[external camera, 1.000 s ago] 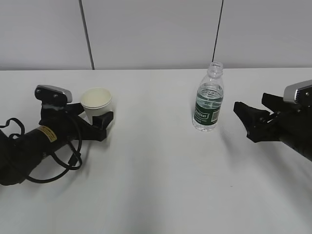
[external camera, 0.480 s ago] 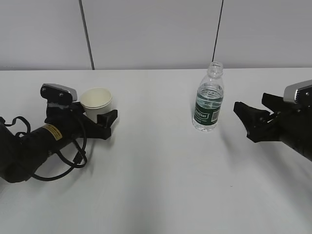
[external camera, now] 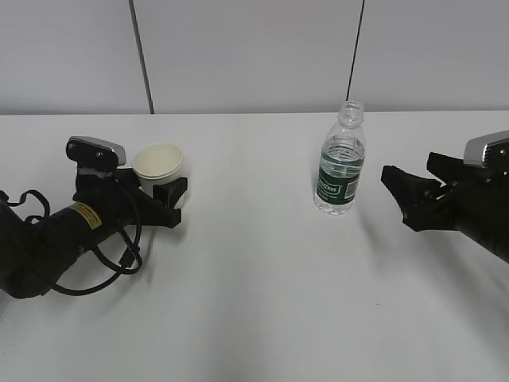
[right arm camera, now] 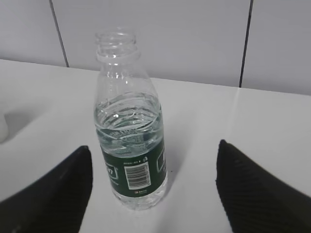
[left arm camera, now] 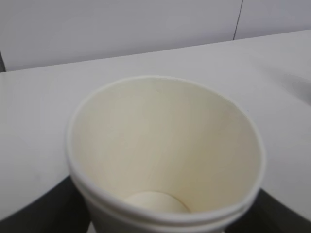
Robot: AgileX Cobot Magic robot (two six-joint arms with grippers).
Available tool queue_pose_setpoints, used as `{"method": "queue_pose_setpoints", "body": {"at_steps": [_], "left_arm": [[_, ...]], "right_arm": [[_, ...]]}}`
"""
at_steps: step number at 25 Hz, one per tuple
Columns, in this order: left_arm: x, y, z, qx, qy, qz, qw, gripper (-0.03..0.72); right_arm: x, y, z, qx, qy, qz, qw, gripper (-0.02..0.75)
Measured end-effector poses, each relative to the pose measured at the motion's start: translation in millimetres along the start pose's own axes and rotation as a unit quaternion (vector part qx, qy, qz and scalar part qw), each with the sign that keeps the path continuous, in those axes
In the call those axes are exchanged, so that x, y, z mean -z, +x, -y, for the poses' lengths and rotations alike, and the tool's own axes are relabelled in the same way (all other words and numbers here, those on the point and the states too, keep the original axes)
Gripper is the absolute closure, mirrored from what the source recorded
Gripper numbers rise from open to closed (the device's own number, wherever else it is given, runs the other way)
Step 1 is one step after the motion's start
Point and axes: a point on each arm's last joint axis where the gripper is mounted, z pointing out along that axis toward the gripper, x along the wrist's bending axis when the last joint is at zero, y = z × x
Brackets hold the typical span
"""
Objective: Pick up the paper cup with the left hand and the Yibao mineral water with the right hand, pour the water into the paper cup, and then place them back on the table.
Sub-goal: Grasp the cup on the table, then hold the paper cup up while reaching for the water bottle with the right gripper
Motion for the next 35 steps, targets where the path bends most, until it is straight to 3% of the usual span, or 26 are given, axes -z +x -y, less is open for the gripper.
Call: {"method": "queue_pose_setpoints", "body": {"at_steps": [10, 19, 35], "left_arm": [[0.0, 0.0, 0.0, 0.0, 0.0, 0.0, 1.0, 0.237], [0.0, 0.0, 0.0, 0.0, 0.0, 0.0, 1.0, 0.237], [0.0, 0.0, -0.1, 0.0, 0.0, 0.0, 1.0, 0.244]], "right_arm": [[-0.9, 0.2, 4.0, -0.014, 0.006, -0.002, 1.0, 0.153], [-14.4, -0.4, 14.4, -0.014, 0.02, -0.02, 0.999, 0.09], [-76.1, -9.3, 34.4, -0.049, 0.017, -0.074, 0.996, 0.08]]}}
